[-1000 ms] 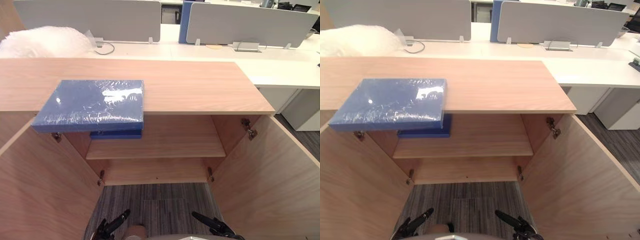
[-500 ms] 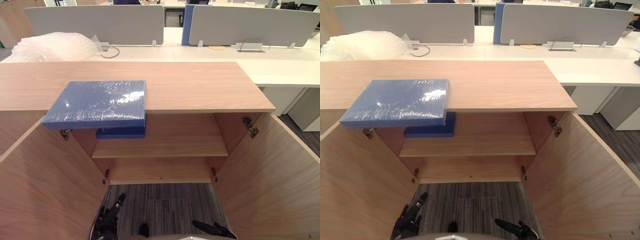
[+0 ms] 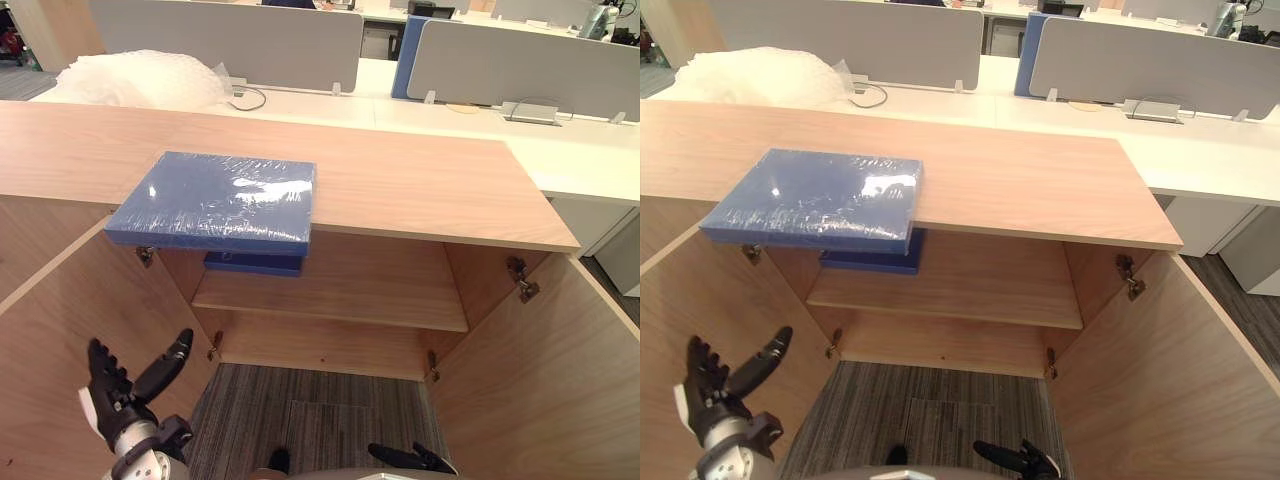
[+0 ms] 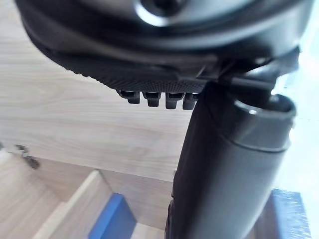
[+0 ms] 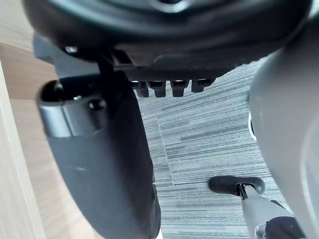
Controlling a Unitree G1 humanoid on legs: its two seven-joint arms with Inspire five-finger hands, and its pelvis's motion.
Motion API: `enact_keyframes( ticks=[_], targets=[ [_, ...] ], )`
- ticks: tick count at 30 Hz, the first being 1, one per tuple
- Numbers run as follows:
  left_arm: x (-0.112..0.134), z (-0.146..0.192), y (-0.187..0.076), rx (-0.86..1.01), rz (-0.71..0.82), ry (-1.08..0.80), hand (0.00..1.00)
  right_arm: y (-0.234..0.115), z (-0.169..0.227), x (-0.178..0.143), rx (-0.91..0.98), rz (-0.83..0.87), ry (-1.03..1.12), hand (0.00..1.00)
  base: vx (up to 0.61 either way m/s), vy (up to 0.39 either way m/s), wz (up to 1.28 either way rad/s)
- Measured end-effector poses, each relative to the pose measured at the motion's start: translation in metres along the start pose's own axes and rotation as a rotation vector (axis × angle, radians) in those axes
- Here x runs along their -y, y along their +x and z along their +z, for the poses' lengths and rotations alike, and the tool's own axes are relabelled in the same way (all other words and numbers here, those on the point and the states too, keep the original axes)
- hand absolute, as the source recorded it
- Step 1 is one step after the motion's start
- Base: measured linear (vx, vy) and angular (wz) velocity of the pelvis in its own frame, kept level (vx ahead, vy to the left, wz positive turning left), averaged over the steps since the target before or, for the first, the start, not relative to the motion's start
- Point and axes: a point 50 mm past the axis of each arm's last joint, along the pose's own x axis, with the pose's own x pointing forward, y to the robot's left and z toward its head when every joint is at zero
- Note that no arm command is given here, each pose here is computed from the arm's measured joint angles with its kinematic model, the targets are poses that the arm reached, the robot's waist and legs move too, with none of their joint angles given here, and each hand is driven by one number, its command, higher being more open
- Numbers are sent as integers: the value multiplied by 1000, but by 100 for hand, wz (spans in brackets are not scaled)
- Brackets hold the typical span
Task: Walk over to the cabinet, pick up the folder, carry it to the office cabinet, place the folder inside the office cabinet, then close the office cabinet door
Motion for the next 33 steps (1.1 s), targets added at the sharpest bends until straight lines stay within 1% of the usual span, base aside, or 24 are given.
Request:
enact_keyframes(
  ticks=[2, 6, 8, 10, 11, 12, 13, 15, 17, 20, 28, 30, 33],
  targets=[
    [-1, 16, 0, 96, 34, 91, 100, 0, 0, -1, 8, -12, 11, 100, -36, 37, -4],
    [-4, 33, -1, 211, 123, 250, 100, -1, -2, -1, 8, -23, 14, 100, -66, 31, -4],
    [-2, 44, -3, 291, 168, 358, 100, -1, -1, -1, 13, -33, 13, 100, -73, 13, -5],
    [5, 54, -4, 358, 171, 409, 100, -1, -2, -1, 9, -32, -10, 100, -60, 5, -6],
    [9, 56, -4, 380, 165, 428, 100, -1, -1, -1, 7, -30, -22, 100, -69, 7, -3],
    [21, 62, -5, 435, 124, 467, 100, 0, 0, 0, 3, -30, -40, 100, -62, 5, 1],
    [27, 64, -6, 456, 102, 484, 100, 0, 0, 1, -4, -31, -55, 100, -58, 0, -5],
    [45, 75, -8, 566, 22, 579, 100, 1, -1, 3, -23, -29, -101, 100, -16, -10, -15],
    [54, 81, -7, 648, -10, 664, 100, 1, -1, 3, -22, -27, -106, 100, 26, -33, -13],
    [64, 87, -8, 737, -18, 749, 100, 2, 0, 3, -28, -25, -124, 100, 61, -54, -9],
    [74, 93, -8, 878, -96, 901, 100, 2, 3, 12, -31, -42, -160, 100, 17, -14, -8],
    [74, 95, -6, 921, -122, 937, 100, 2, 4, 14, -27, -46, -164, 100, -40, 6, -6],
    [73, 91, 3, 975, -179, 1052, 100, 2, 6, 18, -23, -53, -169, 100, -62, 1, -3]
  ],
)
